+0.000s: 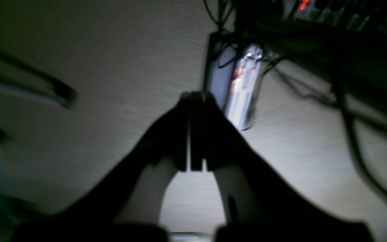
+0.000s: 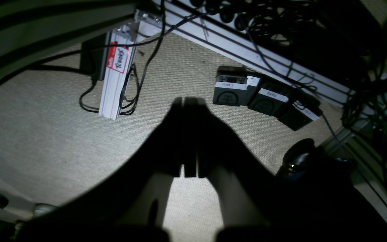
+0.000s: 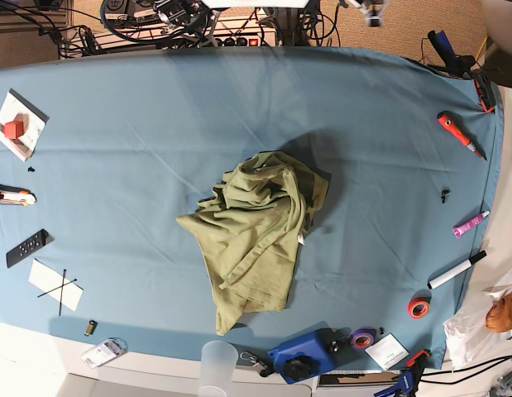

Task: Layout the t-shirt on the table in an organized manner, then fold the t-shirt properly

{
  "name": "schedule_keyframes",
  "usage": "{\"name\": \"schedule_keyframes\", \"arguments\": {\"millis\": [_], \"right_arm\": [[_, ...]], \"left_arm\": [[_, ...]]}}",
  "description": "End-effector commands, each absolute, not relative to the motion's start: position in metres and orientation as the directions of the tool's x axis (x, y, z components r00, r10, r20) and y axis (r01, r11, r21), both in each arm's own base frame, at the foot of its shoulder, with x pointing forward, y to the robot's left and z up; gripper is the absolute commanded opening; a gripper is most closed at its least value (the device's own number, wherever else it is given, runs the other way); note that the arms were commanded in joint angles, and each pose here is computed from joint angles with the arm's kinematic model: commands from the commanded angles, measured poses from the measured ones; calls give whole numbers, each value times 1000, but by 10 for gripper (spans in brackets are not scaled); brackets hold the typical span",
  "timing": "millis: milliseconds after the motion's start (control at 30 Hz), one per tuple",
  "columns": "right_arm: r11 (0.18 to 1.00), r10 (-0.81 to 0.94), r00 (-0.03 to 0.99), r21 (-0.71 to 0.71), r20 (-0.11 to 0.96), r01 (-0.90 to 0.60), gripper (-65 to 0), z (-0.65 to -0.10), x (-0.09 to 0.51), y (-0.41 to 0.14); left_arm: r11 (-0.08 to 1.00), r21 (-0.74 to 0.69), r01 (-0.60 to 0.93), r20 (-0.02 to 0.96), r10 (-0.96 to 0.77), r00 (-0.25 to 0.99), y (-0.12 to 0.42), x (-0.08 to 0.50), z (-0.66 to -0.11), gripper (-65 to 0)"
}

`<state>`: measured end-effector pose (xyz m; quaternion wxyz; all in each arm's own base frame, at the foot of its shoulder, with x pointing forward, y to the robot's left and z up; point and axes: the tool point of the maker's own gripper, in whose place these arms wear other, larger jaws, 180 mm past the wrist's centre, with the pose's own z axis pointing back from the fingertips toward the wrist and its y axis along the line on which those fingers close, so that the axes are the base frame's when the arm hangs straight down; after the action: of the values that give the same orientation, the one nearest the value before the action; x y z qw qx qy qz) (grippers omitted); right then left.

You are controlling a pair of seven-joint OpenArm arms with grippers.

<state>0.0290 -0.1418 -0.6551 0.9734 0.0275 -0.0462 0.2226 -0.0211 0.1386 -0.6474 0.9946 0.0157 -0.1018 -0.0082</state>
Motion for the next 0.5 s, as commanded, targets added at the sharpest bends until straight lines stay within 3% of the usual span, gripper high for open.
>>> {"name": "schedule_keyframes", "arguments": {"millis": [0,300,467], "right_arm": [[900,429,897,29,103,-434,-650,-655,31,-146],[900,429,897,29,102,-434,-650,-655,30,-146],[900,429,897,29,102,-434,-650,-655,30,-146]], "left_arm": [[997,50,57,202,-66,977,135,-27,-646,-650],[982,106,158,294,-182,938,120,-11,-637,-650],[996,87,7,314,-34,949,125,-10,-636,-650]]}}
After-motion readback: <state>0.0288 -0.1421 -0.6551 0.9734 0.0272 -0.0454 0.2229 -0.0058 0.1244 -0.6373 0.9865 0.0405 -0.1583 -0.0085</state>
